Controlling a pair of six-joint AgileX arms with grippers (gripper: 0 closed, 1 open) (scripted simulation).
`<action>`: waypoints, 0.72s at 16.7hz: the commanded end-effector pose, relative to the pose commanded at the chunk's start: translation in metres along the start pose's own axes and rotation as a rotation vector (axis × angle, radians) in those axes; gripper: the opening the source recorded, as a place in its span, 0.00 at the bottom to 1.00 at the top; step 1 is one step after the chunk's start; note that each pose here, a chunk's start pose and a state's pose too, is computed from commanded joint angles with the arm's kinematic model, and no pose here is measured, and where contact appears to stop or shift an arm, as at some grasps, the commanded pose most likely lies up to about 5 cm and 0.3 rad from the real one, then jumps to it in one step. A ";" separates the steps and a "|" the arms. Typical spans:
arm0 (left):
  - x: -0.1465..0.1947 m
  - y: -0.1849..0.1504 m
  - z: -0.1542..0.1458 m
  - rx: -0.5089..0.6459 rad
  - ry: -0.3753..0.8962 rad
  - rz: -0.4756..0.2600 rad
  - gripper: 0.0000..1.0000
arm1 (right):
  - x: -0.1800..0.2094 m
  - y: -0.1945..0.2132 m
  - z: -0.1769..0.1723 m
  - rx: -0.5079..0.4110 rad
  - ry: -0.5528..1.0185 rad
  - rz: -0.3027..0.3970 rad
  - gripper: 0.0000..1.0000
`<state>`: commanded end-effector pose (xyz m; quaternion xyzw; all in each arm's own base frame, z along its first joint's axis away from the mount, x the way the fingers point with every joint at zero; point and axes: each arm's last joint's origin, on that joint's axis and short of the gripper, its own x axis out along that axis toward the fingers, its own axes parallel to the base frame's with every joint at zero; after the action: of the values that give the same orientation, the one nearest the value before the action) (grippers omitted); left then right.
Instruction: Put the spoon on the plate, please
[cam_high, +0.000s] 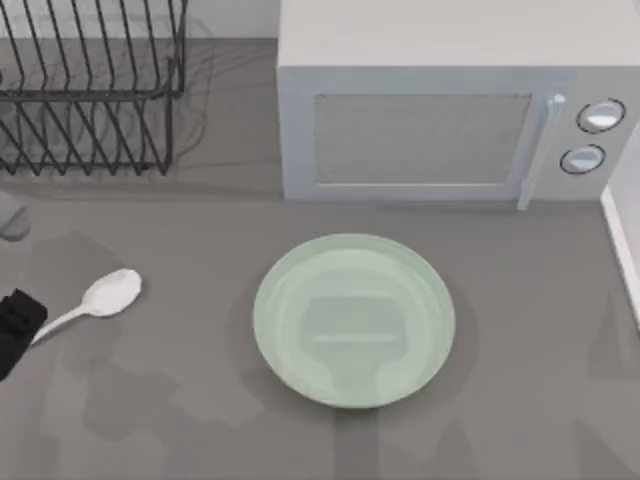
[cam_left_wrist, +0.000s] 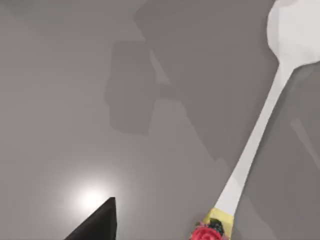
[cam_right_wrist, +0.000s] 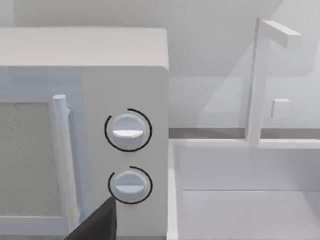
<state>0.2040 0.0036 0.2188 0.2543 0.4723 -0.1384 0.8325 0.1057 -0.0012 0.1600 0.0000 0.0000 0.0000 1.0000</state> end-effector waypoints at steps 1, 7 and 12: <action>0.008 0.006 0.008 0.048 0.069 -0.049 1.00 | 0.000 0.000 0.000 0.000 0.000 0.000 1.00; 0.055 0.035 0.045 0.270 0.333 -0.301 1.00 | 0.000 0.000 0.000 0.000 0.000 0.000 1.00; 0.073 0.043 0.055 0.337 0.394 -0.384 1.00 | 0.000 0.000 0.000 0.000 0.000 0.000 1.00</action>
<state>0.3014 0.0099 0.1921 0.3166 0.6343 -0.3171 0.6300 0.1057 -0.0012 0.1600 0.0000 0.0000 0.0000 1.0000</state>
